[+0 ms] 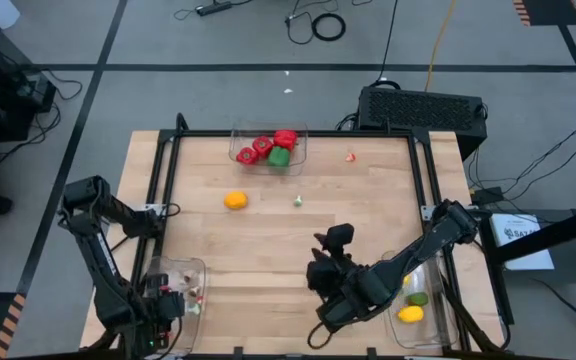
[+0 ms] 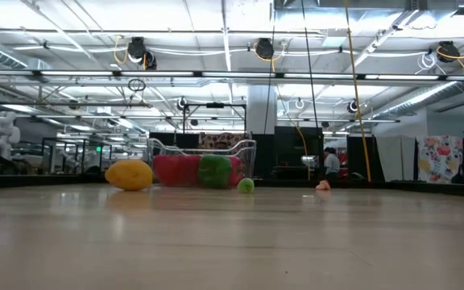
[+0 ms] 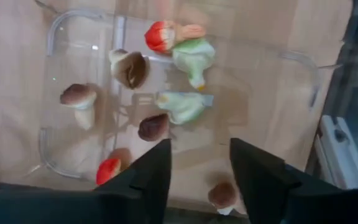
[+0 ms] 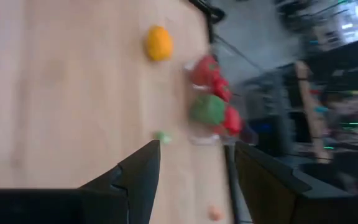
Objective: Sort produce into baskets
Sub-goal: Put the red mushroom into the bottom left transparent bin
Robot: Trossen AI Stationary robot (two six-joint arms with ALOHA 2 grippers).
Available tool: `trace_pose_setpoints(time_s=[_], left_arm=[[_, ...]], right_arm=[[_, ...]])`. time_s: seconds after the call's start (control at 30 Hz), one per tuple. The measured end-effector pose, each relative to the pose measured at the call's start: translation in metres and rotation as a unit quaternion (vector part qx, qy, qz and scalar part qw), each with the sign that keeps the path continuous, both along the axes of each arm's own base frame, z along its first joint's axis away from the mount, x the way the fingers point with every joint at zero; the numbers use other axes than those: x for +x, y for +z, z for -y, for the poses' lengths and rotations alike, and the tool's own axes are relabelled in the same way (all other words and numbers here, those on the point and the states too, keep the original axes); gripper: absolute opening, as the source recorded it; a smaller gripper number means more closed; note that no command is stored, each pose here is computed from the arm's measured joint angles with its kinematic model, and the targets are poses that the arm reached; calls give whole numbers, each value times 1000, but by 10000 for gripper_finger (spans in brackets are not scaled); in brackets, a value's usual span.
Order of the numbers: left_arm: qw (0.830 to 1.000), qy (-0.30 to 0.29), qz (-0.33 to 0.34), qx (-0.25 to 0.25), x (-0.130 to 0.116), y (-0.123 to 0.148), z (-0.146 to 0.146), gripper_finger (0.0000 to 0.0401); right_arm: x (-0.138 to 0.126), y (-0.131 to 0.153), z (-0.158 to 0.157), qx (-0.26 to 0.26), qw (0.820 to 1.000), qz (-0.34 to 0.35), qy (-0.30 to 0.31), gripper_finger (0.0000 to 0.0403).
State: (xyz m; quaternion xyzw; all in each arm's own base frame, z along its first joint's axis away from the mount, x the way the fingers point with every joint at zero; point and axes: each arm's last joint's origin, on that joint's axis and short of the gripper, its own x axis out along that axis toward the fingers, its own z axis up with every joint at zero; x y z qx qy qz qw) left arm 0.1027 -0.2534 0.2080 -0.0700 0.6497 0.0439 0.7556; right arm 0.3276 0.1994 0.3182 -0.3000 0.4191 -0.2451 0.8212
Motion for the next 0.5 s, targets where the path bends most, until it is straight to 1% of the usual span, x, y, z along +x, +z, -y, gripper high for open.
trace_pose_setpoints(time_s=[0.03, 0.1, 0.2, 0.27, 0.37, 0.43, 0.5], left_arm=[[1000, 0, -1, -3, 0, 1, 1, 181], [1000, 8, -3, -7, 0, 5, 2, 196], [1000, 16, -3, -15, 1, 15, 4, 204], [1000, 21, 1, -20, 2, 23, 6, 204], [999, 23, 33, -19, 5, 36, 9, 205], [997, 11, 74, -1, 8, 45, 9, 205], [990, -7, 141, 31, 13, 53, 8, 205]], right_arm=[[1, -7, 3, -17, 1000, -7, -4, 199], [3, -23, 13, -45, 998, -42, -11, 199], [-1, -42, 40, -69, 991, -104, -40, 199], [-7, -43, 64, -44, 988, -133, -65, 199], [-21, -40, 101, 12, 985, -149, -86, 199], [-28, -41, 125, 58, 984, -146, -90, 199], [-34, -40, 151, 111, 981, -128, -94, 199]])
